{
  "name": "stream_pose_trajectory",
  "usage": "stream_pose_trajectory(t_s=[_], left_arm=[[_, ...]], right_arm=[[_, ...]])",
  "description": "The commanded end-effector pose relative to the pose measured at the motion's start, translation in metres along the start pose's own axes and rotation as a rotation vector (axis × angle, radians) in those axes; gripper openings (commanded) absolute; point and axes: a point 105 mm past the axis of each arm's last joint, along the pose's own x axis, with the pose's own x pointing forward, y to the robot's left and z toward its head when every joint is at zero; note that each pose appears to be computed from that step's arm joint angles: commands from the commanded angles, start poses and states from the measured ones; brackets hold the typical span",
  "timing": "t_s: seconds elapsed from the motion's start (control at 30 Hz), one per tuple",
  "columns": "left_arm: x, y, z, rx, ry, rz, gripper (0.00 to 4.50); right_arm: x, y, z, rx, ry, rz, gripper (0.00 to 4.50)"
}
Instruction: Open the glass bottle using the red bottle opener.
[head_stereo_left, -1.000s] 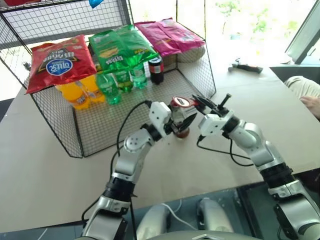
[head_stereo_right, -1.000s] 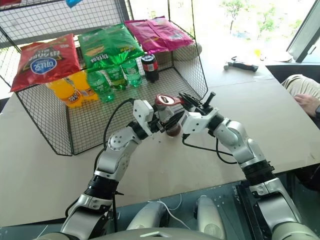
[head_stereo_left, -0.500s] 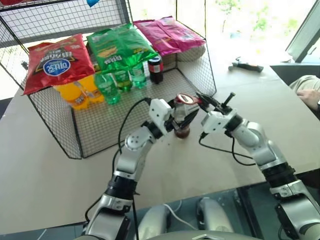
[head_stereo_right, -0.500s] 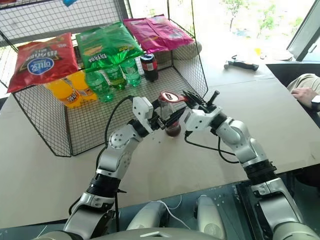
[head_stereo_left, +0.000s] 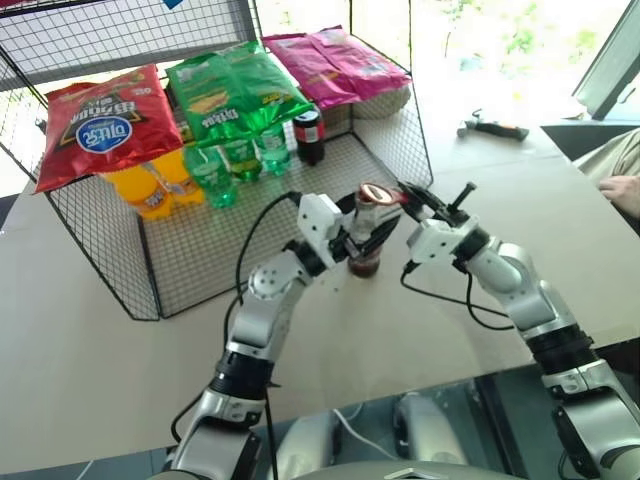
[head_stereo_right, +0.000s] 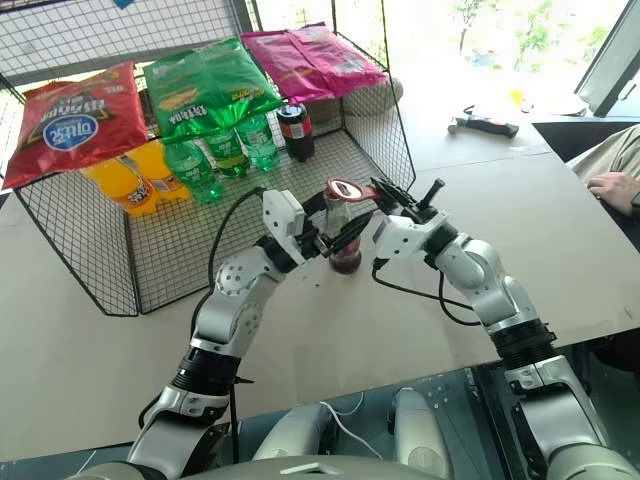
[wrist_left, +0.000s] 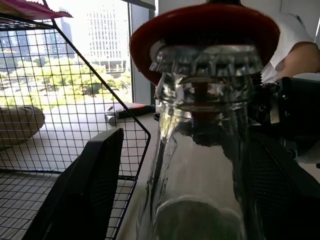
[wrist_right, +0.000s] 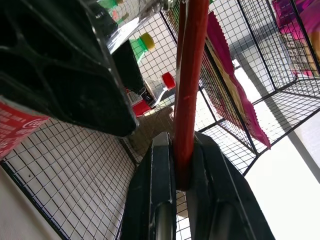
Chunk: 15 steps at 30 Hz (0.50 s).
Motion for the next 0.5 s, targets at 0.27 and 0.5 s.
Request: stream_pose_trajectory(t_s=[0.27, 0.5], left_arm=[[0.0009, -0.0019, 0.0168, 0.033, -0.052, -0.011, 2.65], [-0.0004, -0.0018, 0.0152, 0.04, -0.042, -0.013, 2.65]], right_arm=[[0.0004, -0.0016, -0.0013, -0.018, 0.003, 0.011, 0.0], [0.002, 0.0002, 0.0012, -0.015, -0.007, 0.011, 0.0]])
